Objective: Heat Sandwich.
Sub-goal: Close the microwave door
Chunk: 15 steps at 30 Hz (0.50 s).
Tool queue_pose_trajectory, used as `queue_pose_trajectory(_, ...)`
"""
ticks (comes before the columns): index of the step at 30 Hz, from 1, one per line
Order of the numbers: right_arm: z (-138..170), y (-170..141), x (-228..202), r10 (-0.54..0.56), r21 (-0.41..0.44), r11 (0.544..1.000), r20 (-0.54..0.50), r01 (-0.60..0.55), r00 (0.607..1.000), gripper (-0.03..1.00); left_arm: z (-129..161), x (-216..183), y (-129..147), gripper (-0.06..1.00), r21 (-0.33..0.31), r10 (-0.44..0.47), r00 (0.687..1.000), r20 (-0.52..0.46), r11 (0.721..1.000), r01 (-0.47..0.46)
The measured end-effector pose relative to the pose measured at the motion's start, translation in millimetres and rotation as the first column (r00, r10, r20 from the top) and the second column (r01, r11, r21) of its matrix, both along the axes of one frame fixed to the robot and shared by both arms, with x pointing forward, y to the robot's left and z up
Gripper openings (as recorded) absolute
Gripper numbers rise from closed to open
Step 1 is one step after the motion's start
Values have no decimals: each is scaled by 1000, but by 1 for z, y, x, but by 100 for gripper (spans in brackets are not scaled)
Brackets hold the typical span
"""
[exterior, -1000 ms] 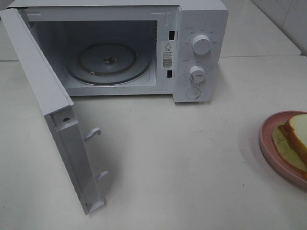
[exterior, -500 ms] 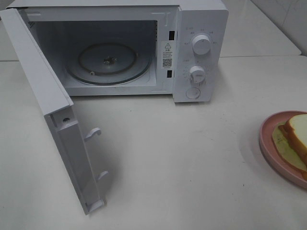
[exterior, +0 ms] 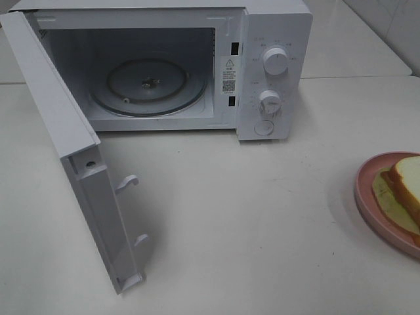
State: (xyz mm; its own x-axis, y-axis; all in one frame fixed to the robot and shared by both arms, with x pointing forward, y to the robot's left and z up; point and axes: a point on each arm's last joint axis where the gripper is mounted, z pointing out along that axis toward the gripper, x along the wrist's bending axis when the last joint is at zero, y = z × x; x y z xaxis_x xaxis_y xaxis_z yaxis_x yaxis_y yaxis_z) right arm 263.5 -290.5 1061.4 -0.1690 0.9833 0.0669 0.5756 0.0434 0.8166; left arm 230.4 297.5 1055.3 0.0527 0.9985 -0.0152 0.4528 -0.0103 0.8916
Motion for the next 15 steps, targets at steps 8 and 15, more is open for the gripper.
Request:
queue_pose_trajectory(8,-12,-3,-18,-87,11,996,22,86,996,77,0,0,0,97,0,0,1000,0,1000,0)
queue_pose_trajectory(15,-12,-3,-31,-143,25,990,106,141,984,77,0,0,0,97,0,0,1000,0,1000,0)
